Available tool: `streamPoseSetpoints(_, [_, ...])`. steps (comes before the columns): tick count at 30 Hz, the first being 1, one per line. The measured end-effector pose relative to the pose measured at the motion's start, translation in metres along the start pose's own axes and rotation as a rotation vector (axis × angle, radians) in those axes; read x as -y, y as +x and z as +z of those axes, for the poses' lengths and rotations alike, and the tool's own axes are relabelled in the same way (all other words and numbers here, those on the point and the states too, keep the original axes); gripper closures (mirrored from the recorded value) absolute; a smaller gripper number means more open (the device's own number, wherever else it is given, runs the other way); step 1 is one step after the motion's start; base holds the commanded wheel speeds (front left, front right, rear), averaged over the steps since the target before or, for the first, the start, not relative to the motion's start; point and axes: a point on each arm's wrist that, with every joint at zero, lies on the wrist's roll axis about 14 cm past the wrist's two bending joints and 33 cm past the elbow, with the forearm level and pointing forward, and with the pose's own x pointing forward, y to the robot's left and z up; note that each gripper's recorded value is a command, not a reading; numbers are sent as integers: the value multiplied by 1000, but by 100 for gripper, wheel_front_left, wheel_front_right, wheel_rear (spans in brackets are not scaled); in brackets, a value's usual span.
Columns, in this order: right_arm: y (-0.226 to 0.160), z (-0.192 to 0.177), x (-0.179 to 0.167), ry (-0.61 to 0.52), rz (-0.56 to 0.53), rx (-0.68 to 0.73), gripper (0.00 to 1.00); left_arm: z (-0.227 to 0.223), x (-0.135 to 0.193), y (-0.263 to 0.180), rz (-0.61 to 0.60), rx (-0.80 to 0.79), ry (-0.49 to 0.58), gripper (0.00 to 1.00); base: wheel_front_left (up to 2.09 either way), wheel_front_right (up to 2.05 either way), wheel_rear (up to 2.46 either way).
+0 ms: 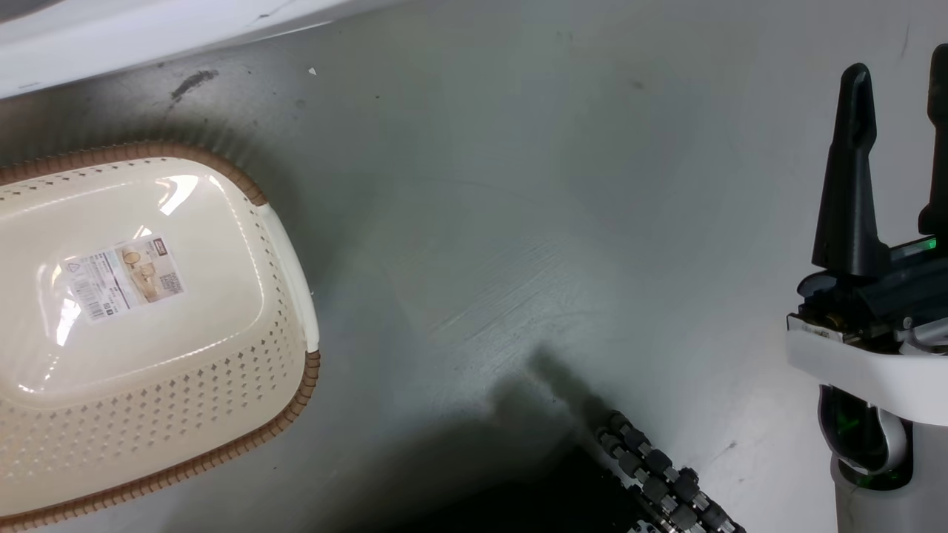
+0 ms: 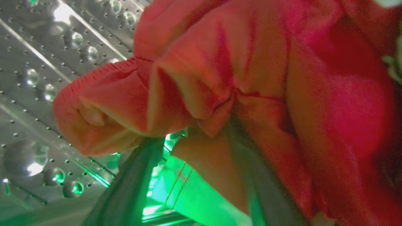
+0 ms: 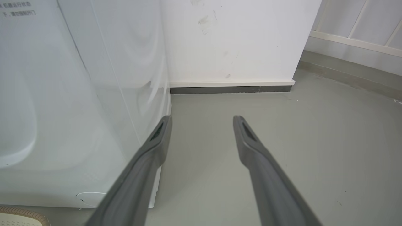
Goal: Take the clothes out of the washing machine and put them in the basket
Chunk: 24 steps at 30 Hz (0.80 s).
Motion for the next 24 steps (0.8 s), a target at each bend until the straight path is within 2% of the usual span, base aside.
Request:
streamPoseSetpoints(5, [0, 9, -1, -1, 3, 22, 0, 7, -5, -10, 5, 65, 9, 100, 0, 0, 0])
streamPoseSetpoints(14, [-3, 46, -6, -13, 21, 111, 0, 39, -9, -54, -29, 332, -28, 100, 0, 0, 0])
streamPoseSetpoints(24, [-23, 83, -14, -16, 39, 177, 0, 45, -2, -114, -69, 551, -42, 100, 0, 0, 0])
